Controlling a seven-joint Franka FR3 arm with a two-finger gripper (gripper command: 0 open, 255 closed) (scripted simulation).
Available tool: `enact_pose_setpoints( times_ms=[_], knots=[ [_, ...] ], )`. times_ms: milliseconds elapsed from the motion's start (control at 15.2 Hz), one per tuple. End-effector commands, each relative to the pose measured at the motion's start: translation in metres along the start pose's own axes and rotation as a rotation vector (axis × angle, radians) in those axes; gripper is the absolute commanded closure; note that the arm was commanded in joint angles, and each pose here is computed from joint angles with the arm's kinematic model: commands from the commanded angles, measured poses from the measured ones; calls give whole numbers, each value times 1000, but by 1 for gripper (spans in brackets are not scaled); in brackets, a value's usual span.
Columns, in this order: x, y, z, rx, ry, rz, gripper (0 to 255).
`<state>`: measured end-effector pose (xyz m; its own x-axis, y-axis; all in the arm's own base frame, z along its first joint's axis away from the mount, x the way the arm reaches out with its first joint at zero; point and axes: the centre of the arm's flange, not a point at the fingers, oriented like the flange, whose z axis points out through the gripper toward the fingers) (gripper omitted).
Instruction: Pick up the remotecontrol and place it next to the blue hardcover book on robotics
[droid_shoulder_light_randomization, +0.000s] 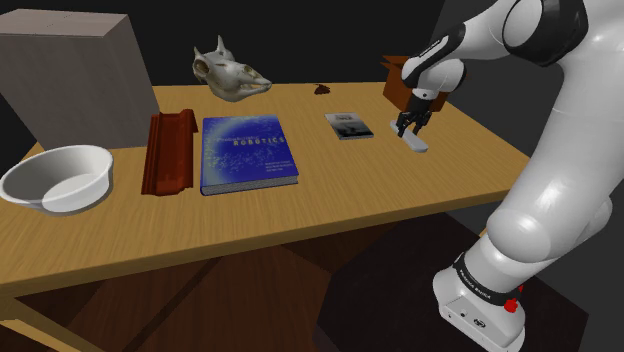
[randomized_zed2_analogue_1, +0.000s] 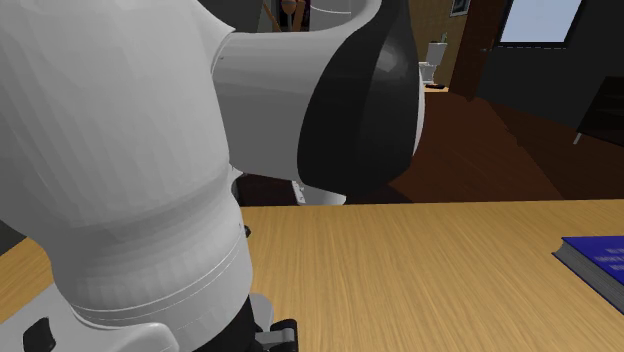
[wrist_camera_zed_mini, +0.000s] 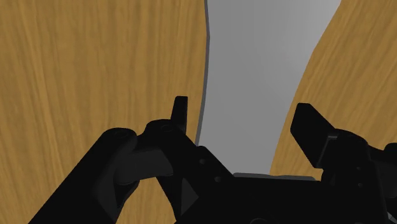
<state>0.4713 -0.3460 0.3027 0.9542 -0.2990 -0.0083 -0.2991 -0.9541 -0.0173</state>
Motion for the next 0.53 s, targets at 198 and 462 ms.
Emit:
enact_pose_setpoints(
  times_ms=[198,462],
  knots=[
    [0,0,-10,0,0,0,255],
    [0,-1,-32,0,0,0,255]
  ],
)
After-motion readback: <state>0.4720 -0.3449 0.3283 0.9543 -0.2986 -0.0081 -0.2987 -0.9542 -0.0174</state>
